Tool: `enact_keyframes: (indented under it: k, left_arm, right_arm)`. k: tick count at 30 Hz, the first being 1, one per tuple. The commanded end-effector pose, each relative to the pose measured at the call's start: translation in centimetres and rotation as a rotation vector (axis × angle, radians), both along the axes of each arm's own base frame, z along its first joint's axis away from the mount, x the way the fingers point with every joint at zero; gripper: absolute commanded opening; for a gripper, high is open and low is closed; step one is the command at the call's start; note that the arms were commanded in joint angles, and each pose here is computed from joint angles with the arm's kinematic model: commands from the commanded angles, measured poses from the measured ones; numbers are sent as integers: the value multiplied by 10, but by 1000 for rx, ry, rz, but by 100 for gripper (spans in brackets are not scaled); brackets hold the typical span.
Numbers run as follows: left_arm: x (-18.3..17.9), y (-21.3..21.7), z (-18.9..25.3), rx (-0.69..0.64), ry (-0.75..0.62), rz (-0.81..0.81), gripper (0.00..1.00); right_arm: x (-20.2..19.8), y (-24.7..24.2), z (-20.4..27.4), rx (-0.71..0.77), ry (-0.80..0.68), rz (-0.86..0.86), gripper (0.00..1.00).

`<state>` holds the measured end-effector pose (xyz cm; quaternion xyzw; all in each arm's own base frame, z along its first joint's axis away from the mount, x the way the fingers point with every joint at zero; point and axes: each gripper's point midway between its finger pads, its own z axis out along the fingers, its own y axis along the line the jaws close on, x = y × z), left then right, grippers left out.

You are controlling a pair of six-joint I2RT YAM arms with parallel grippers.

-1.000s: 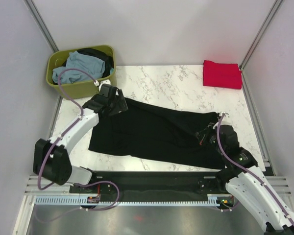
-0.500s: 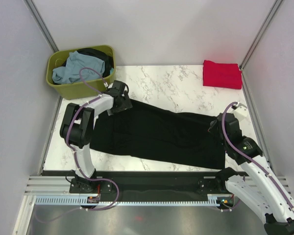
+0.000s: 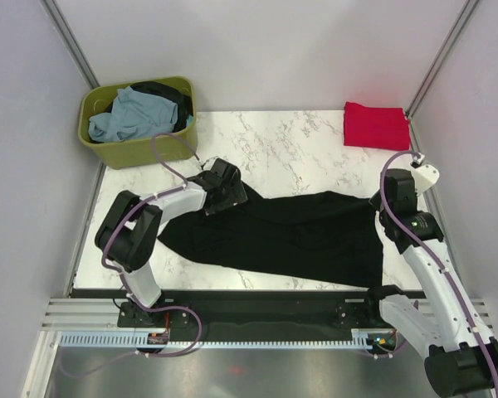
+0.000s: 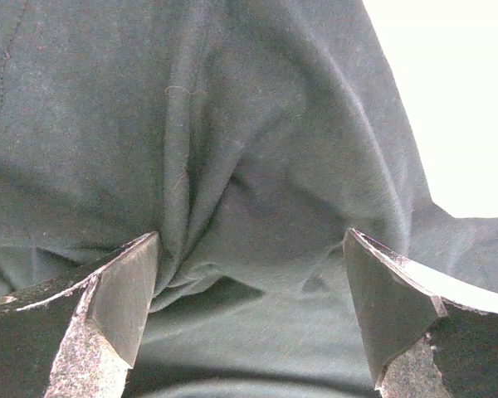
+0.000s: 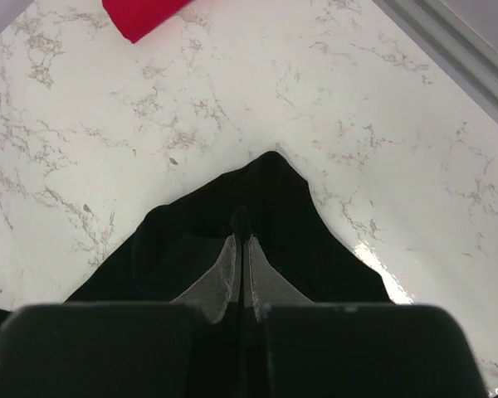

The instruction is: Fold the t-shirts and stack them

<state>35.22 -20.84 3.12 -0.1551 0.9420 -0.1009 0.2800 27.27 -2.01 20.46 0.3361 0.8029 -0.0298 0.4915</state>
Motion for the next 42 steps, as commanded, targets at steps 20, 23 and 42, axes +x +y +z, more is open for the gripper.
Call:
enact_keyframes:
  k: [20,23,42]
  left_arm:
    - [158,85,48,201,-115,-16,88]
    - [155,80,25,185,-67,-32,87]
    - [124,75,12,433,-109,-67,94]
  right_arm:
    - [10,27,-15,42,-5,175,0]
    - [10,28,-18,37,7,182,0]
    - [9,36,-21,67,-8,220,0]
